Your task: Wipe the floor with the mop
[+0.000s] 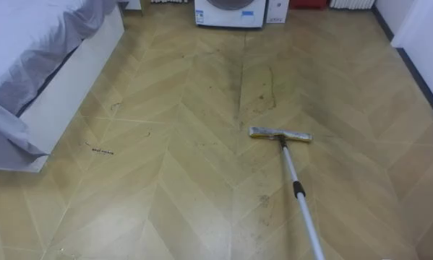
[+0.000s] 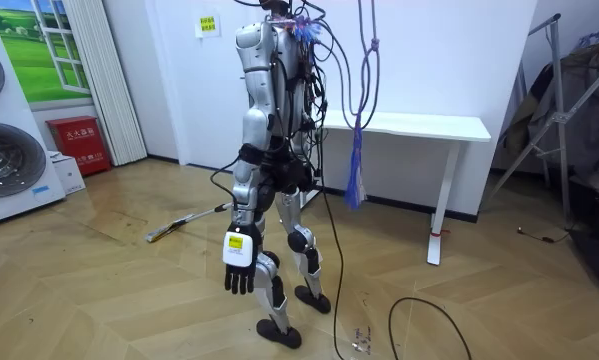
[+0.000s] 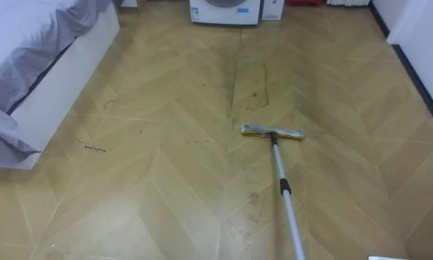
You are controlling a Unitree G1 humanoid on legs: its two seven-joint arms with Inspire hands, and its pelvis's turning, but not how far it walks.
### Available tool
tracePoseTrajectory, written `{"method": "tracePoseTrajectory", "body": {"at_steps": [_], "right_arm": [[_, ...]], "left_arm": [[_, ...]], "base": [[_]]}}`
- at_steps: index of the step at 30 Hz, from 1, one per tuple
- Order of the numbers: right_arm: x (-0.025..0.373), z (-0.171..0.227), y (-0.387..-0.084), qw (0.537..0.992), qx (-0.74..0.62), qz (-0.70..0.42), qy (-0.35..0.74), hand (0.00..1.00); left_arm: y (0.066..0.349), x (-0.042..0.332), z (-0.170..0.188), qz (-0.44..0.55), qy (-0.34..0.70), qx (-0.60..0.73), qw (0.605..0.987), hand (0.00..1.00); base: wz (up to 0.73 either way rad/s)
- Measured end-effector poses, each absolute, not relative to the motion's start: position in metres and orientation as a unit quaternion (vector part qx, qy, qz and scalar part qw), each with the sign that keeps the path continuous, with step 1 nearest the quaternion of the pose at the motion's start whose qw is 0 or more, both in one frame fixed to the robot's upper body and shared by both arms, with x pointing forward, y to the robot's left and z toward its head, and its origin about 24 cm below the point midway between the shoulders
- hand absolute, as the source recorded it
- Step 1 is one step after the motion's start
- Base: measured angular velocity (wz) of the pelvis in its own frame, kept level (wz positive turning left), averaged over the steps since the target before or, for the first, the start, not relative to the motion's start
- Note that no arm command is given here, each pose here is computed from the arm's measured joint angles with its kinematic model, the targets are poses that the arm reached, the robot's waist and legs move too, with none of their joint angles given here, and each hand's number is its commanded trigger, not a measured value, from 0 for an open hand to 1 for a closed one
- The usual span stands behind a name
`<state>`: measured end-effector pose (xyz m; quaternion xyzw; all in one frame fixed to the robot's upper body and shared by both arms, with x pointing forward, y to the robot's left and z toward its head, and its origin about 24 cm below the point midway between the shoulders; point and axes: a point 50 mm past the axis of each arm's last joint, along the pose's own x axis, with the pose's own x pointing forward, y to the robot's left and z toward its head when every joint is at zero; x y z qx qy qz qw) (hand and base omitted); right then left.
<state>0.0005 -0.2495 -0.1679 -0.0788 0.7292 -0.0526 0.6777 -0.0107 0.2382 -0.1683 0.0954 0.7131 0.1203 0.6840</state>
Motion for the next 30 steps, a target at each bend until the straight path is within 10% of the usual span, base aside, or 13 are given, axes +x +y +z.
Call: {"method": "tracePoseTrajectory", "body": {"at_steps": [30], "right_arm": [[0.016, -0.168, -0.248, 0.693, -0.065, -0.059, 0.716, 1.0]], "left_arm": [[0.228, 0.007, -0.171, 0.088, 0.703, 0.104, 0.698, 0.0]], "base": [[0.0]]}}
